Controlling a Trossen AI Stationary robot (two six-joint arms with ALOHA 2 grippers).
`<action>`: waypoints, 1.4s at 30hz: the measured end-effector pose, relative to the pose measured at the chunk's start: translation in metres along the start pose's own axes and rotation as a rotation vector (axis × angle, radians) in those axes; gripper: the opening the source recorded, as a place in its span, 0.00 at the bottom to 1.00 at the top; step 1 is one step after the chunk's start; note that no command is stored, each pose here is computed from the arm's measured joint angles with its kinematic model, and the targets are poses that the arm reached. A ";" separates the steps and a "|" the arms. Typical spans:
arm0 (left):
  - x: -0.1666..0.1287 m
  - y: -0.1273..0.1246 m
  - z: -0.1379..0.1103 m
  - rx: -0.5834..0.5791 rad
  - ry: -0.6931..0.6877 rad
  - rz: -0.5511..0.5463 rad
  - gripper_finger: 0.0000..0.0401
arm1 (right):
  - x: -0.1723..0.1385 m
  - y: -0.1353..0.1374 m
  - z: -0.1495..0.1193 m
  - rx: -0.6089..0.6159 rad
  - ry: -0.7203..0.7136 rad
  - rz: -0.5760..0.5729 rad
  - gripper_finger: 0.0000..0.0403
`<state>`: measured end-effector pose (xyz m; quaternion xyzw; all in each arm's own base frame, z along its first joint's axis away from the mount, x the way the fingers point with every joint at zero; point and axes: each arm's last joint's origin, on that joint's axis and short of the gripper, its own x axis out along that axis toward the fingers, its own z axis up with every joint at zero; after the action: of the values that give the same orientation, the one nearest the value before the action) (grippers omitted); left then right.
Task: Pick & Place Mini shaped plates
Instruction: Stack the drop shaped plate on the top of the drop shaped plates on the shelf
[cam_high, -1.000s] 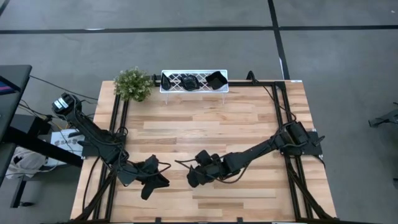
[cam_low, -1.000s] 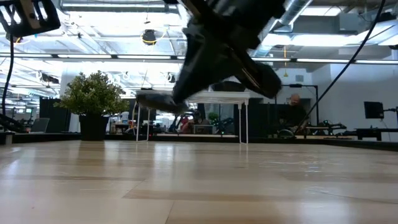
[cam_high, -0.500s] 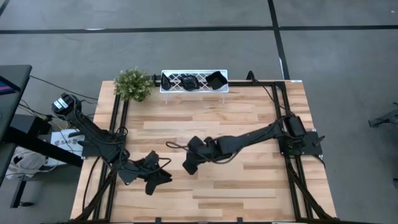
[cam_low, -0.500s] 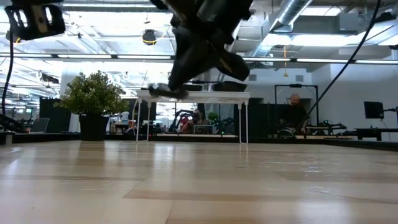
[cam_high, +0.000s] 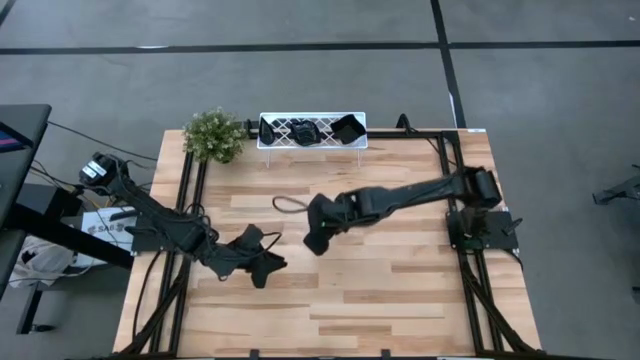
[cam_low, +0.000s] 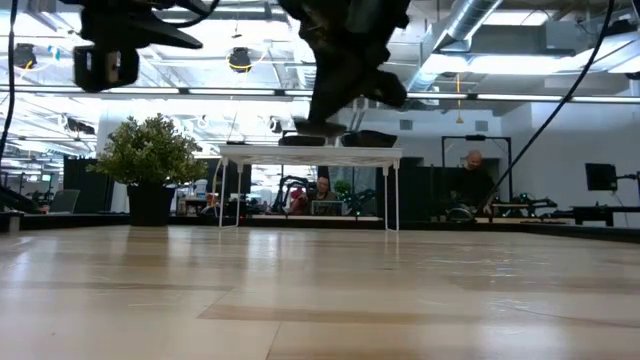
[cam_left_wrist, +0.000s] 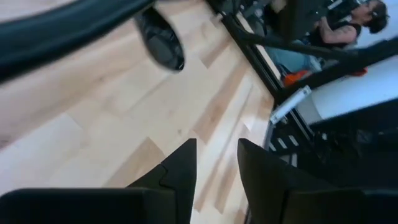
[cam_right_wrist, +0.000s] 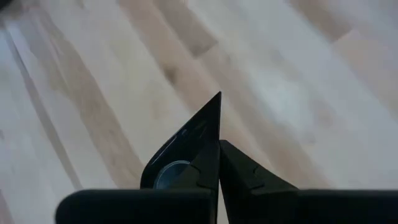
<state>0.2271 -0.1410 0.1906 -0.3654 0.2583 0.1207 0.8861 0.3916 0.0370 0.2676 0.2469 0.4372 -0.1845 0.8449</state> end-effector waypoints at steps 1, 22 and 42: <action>0.001 0.001 0.002 -0.002 -0.005 0.007 0.29 | -0.005 -0.003 0.003 -0.010 -0.010 0.000 0.00; 0.022 0.014 0.058 -0.253 -0.284 0.018 0.28 | -0.041 -0.035 0.043 -0.133 -0.191 0.034 0.00; 0.024 0.019 0.069 -0.257 -0.336 0.038 0.28 | -0.045 -0.013 0.033 -0.215 -0.213 0.115 0.00</action>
<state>0.2652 -0.0783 0.2075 -0.4451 0.0964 0.2283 0.8605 0.3817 0.0121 0.3177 0.1585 0.3473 -0.1129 0.9173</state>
